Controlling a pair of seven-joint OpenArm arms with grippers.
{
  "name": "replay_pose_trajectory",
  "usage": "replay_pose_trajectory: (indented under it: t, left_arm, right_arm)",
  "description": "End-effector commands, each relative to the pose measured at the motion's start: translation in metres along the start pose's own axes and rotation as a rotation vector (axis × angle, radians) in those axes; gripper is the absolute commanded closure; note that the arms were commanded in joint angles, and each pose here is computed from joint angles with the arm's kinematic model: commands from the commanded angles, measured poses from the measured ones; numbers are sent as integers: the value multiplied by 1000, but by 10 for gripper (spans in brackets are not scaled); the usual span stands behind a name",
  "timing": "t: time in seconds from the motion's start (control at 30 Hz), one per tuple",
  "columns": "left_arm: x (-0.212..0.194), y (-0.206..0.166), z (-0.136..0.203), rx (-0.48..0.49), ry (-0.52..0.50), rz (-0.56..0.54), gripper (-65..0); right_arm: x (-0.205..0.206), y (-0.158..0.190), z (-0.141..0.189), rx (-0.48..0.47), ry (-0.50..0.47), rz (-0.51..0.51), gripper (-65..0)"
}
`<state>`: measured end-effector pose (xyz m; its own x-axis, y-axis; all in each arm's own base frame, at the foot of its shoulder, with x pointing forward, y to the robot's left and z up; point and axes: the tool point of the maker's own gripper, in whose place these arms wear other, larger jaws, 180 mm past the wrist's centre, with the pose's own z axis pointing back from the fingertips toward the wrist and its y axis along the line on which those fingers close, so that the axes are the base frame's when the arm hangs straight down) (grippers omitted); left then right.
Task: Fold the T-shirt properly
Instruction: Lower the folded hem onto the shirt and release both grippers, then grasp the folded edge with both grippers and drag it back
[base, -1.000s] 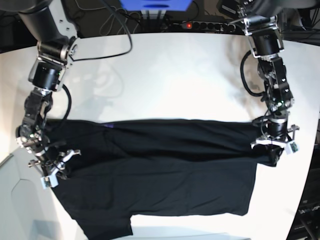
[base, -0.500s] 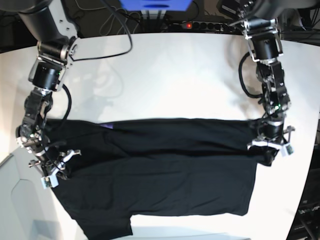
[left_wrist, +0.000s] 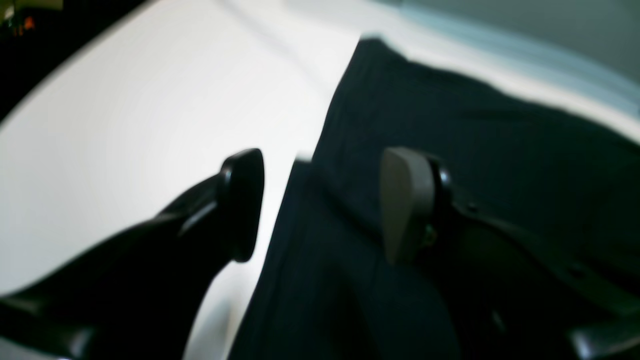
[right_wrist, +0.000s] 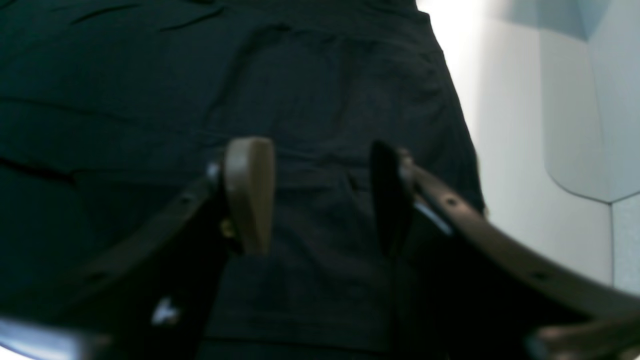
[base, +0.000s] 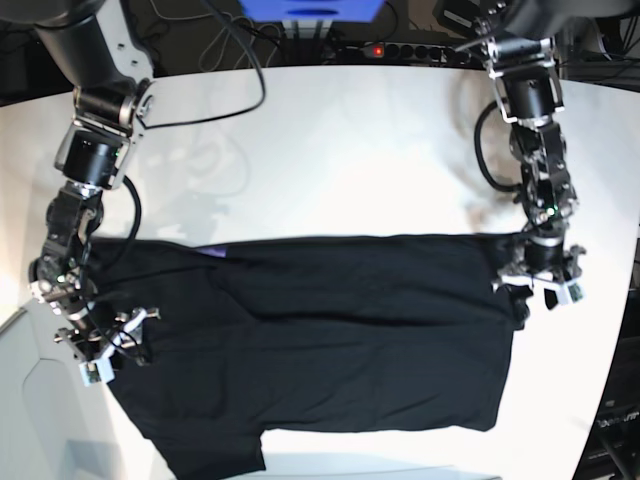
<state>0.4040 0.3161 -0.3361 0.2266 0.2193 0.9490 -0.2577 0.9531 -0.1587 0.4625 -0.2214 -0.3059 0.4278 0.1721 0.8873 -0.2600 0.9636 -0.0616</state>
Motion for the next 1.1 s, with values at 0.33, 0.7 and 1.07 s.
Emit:
replay_pose_trajectory:
  t: [0.33,0.7,1.07]
  left_arm:
    - [-37,39,35,74,44,64,-357]
    - [-65,29,32,52,112,90,-355]
    - [-62,27,28,48,108,94,-35]
  right_arm:
    - [19,-27,20,-63,-78,8,-370]
    - [-47,-63,67,-184,7,-34,-370]
    - [-112,-81,70,-176,163,-112,-369]
